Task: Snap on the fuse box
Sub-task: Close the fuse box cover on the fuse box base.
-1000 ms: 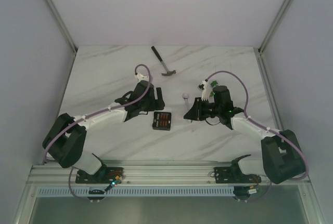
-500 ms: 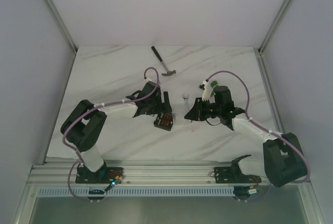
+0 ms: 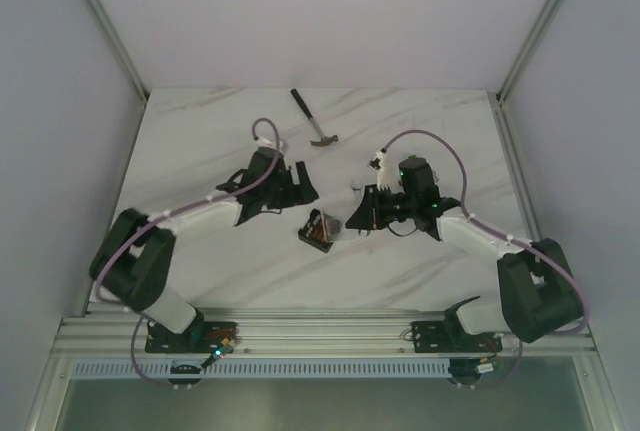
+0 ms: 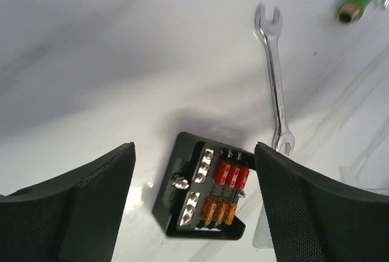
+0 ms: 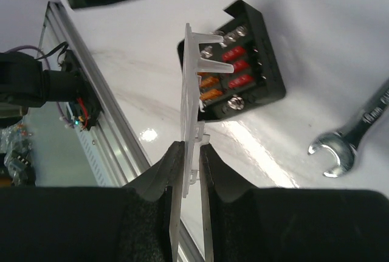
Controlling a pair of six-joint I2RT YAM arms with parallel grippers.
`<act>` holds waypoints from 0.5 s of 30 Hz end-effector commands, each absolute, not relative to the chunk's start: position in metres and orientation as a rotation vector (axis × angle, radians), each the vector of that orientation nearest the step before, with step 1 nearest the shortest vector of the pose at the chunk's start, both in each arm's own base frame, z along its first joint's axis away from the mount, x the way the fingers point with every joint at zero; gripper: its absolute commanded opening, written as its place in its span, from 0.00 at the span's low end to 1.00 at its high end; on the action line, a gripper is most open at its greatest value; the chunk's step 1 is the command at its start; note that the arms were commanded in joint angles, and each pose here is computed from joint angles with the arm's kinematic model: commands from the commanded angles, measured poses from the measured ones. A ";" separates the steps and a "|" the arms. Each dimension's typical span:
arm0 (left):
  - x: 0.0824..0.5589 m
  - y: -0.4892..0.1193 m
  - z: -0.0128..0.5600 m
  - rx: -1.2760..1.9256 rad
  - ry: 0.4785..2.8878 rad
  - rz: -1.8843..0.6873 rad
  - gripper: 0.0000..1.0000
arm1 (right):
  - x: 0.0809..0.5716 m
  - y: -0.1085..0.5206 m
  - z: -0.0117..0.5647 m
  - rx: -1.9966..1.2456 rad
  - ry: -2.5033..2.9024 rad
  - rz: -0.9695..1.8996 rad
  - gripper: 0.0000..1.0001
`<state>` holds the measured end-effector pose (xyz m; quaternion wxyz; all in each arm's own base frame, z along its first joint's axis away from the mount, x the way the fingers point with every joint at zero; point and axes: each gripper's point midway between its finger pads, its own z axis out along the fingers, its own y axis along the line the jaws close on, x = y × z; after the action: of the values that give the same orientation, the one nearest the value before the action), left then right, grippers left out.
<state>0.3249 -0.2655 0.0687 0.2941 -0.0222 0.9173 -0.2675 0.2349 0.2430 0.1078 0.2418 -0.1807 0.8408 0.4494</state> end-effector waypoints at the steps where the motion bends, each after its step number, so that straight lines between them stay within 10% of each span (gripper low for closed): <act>1: 0.330 -0.226 0.094 -0.162 2.327 -0.614 0.89 | 0.232 0.259 0.125 -0.618 2.248 1.308 0.07; 15: 0.278 -0.207 0.098 -0.175 2.326 -0.704 0.88 | 0.232 0.290 0.101 -0.755 2.338 1.414 0.14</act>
<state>0.2890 -0.2046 0.1018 0.3625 -0.0697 0.8929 -0.2579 0.2304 0.2822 0.1018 0.1718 -0.2496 0.8233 0.4799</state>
